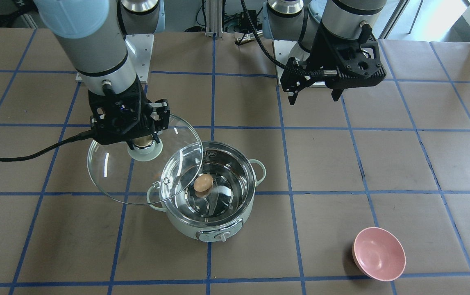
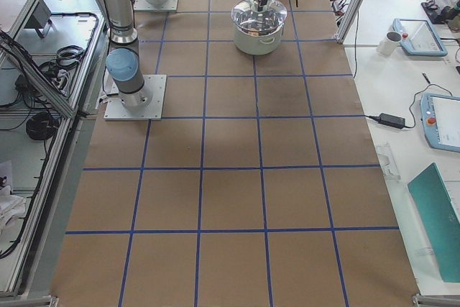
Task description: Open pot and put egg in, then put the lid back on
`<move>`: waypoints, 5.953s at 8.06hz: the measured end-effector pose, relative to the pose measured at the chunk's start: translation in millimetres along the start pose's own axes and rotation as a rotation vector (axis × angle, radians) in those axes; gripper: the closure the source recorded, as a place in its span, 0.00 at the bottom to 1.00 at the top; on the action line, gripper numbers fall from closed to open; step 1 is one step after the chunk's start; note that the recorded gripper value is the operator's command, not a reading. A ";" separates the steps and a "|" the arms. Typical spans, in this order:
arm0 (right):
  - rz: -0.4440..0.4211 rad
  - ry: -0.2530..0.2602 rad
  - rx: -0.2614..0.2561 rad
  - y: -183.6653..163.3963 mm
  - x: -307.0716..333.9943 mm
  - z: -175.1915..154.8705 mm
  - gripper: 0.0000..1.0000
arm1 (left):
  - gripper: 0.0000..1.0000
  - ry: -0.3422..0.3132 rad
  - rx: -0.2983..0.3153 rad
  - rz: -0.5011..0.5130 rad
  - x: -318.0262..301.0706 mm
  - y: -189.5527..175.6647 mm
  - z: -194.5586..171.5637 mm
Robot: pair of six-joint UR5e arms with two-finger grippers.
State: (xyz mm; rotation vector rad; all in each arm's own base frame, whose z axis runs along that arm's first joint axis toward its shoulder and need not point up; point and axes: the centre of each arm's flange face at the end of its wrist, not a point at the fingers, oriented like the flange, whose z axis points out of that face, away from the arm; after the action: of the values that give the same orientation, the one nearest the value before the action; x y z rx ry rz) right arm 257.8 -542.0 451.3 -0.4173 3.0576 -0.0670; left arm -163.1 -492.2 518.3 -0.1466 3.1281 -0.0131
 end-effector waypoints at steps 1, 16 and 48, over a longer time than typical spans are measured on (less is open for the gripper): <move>-0.001 -0.012 0.001 -2.5 -16.5 7.8 1.00 | 0.00 -0.021 -0.007 0.042 -1.0 0.1 2.8; -0.039 -0.065 -0.006 -43.5 -77.5 106.5 1.00 | 0.00 -0.044 0.027 -0.046 -1.2 3.6 -14.2; 0.277 0.015 -0.044 22.7 137.8 -43.0 0.00 | 0.00 0.025 0.008 0.115 -16.2 -8.1 -6.2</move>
State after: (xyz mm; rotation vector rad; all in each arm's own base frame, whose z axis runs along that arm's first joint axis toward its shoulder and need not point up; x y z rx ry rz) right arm 116.5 -555.7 486.4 0.0070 3.1023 0.0086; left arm -146.3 -498.7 524.7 0.0333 3.1549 -0.0272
